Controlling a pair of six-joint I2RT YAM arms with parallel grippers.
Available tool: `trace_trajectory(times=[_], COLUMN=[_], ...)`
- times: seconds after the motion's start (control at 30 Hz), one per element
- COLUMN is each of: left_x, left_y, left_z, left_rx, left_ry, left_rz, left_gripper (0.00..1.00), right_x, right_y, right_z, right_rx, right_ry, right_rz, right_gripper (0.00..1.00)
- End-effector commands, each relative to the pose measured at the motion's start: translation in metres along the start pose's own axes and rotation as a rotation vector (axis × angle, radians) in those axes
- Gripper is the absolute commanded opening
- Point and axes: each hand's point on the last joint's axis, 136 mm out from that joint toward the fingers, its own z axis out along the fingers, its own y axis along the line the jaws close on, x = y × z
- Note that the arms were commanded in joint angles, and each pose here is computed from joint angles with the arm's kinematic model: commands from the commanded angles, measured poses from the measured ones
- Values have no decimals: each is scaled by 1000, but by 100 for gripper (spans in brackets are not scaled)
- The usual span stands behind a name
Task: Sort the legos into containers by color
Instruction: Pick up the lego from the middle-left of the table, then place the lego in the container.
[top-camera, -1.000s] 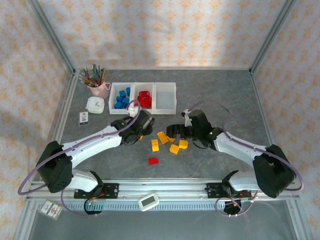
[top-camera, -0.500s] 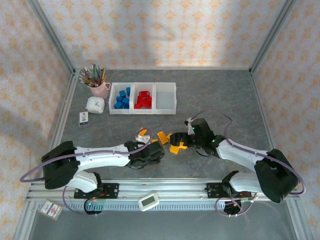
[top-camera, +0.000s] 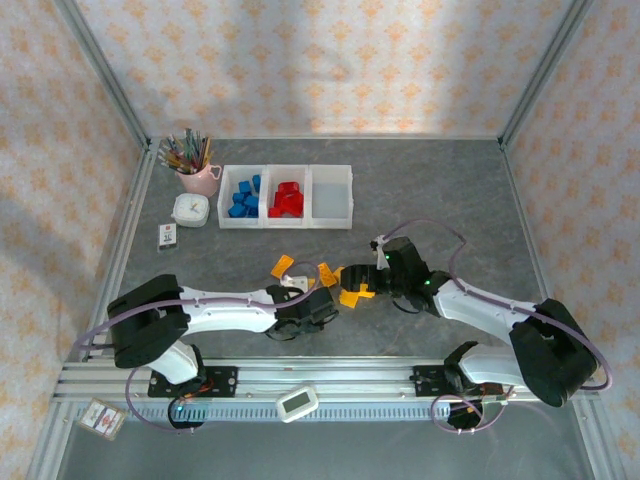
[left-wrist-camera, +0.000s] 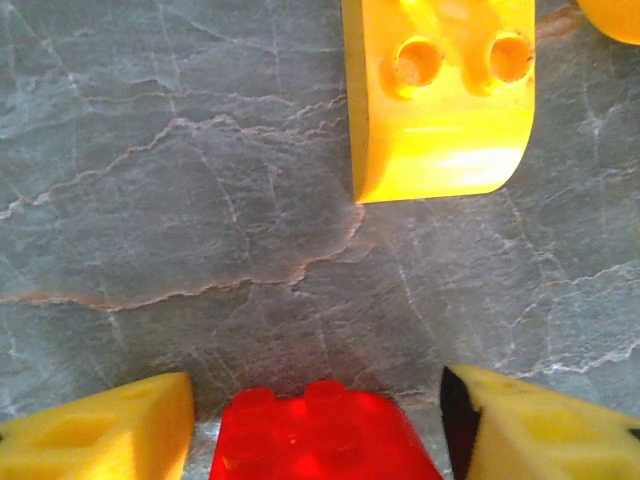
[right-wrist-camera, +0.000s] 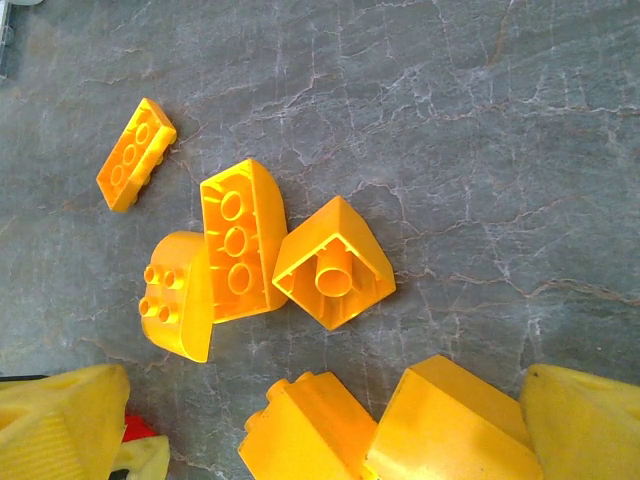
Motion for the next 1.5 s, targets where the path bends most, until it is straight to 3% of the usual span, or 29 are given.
trace_trajectory(times=[0.0, 0.23, 0.53, 0.67, 0.9, 1.23, 1.37, 1.47], left_x=[2, -2, -37, -80, -188, -299, -324, -338], left_y=[-7, -8, -13, -8, -3, 4, 4, 13], left_z=[3, -4, -39, -60, -101, -75, -37, -17], left_rx=[16, 38, 40, 20, -31, -76, -95, -186], left_ry=[6, -14, -133, -232, -457, -532, -467, -489], left_rz=[-16, -27, -20, -27, -60, -129, -145, -145], left_gripper=[59, 42, 41, 42, 43, 43, 43, 43], right_x=[-9, -14, -34, -48, -80, -114, -124, -129], right_y=[2, 9, 29, 40, 49, 31, 22, 18], right_z=[-4, -9, -24, -30, -36, -22, -20, -17], right_rx=[0, -19, -63, -85, -95, -6, 48, 59], right_ry=[-34, -47, -98, -125, -202, -252, -266, -262], right_rz=[-8, -26, -80, -87, -53, -9, -18, -12], right_gripper=[100, 100, 100, 100, 100, 100, 100, 100])
